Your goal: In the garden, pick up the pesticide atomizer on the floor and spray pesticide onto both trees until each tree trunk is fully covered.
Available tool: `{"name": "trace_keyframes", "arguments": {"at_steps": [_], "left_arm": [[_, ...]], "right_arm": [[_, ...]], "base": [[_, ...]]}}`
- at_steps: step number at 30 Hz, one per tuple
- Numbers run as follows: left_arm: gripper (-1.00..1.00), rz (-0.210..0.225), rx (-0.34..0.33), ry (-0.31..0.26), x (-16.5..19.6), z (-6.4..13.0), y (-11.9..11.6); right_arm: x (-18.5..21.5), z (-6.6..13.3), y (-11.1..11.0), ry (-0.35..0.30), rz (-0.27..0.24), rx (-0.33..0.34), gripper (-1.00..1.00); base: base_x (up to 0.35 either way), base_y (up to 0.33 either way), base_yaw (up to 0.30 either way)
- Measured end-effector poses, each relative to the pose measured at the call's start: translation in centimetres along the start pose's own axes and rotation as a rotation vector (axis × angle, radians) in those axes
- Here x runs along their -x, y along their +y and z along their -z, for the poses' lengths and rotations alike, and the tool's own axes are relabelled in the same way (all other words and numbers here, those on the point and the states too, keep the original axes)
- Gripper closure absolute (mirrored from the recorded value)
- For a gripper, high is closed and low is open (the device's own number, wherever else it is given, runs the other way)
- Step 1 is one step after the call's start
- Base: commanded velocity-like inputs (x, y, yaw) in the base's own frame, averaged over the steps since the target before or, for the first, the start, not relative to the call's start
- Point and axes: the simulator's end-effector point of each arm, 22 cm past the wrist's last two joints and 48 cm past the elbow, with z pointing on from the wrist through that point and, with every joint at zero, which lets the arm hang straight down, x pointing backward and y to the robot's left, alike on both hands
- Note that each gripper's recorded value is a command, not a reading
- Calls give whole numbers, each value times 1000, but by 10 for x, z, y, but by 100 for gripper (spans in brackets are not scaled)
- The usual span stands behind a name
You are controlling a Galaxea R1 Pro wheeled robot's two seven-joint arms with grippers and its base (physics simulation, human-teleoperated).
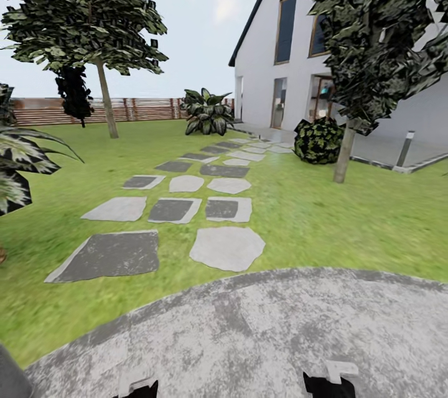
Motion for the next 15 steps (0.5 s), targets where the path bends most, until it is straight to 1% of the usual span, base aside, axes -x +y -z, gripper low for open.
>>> {"name": "trace_keyframes", "arguments": {"at_steps": [3,9,13,15], "left_arm": [[-100,-1,0,1,0,0,1],[-100,-4,3,2,-2,-1,1],[-100,-4,5,6,-4,-2,1],[-100,-4,6,9,-5,-2,2]], "right_arm": [[-1,0,-1,2,-3,-3,-100],[-5,0,-19,7,-58,-39,-100],[-6,-1,-25,10,-77,-51,-100],[-7,-1,-27,12,-82,-55,-100]], "base": [[335,0,201],[335,0,196],[335,0,191],[335,0,107]]}}
